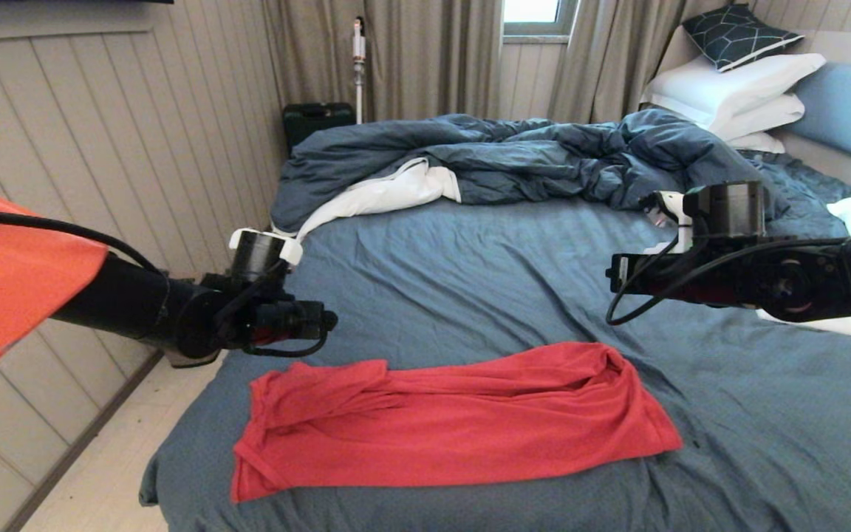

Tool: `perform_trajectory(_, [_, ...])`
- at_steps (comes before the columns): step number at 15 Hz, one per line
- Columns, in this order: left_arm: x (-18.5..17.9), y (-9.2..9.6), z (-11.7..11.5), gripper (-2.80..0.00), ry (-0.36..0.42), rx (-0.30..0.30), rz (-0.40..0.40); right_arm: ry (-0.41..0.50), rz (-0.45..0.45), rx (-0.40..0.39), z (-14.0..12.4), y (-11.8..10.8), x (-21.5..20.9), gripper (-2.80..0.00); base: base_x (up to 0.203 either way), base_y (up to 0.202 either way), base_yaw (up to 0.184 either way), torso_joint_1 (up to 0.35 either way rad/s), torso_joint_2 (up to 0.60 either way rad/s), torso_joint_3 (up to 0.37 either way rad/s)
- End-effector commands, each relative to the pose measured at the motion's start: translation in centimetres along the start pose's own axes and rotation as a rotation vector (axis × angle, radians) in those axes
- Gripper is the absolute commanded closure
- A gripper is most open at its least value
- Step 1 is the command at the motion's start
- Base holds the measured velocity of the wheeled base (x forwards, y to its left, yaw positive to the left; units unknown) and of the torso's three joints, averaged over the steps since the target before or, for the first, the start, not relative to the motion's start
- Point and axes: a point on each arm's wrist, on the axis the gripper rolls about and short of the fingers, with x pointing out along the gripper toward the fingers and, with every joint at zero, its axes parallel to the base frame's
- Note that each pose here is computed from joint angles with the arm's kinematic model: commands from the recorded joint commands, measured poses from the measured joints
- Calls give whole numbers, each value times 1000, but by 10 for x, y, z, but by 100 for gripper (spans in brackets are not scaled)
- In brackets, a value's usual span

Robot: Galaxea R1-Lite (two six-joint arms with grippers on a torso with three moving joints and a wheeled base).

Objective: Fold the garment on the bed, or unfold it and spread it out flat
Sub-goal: Fold the red T-shirt

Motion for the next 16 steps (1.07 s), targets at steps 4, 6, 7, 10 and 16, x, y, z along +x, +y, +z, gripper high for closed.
perform_trajectory(4, [35, -68, -24, -280, 45, 127, 92, -10, -1, -2, 3, -1, 5, 0, 0, 0, 0, 0, 0, 0])
perform_trajectory(6, [27, -88, -26, -280, 53, 170, 103, -17, 1, -3, 6, 0, 6, 0, 0, 0, 0, 0, 0, 0])
perform_trajectory(7, [22, -96, -25, -280, 63, 193, 106, -17, 1, -3, 6, 0, 7, 0, 0, 0, 0, 0, 0, 0])
perform_trajectory(10, [9, -114, -16, -280, 91, 234, 104, -15, 1, -3, 5, 0, 9, 0, 0, 0, 0, 0, 0, 0])
perform_trajectory(16, [18, -140, -21, 0, 103, 295, 179, -19, 2, -4, 6, 0, 8, 0, 0, 0, 0, 0, 0, 0])
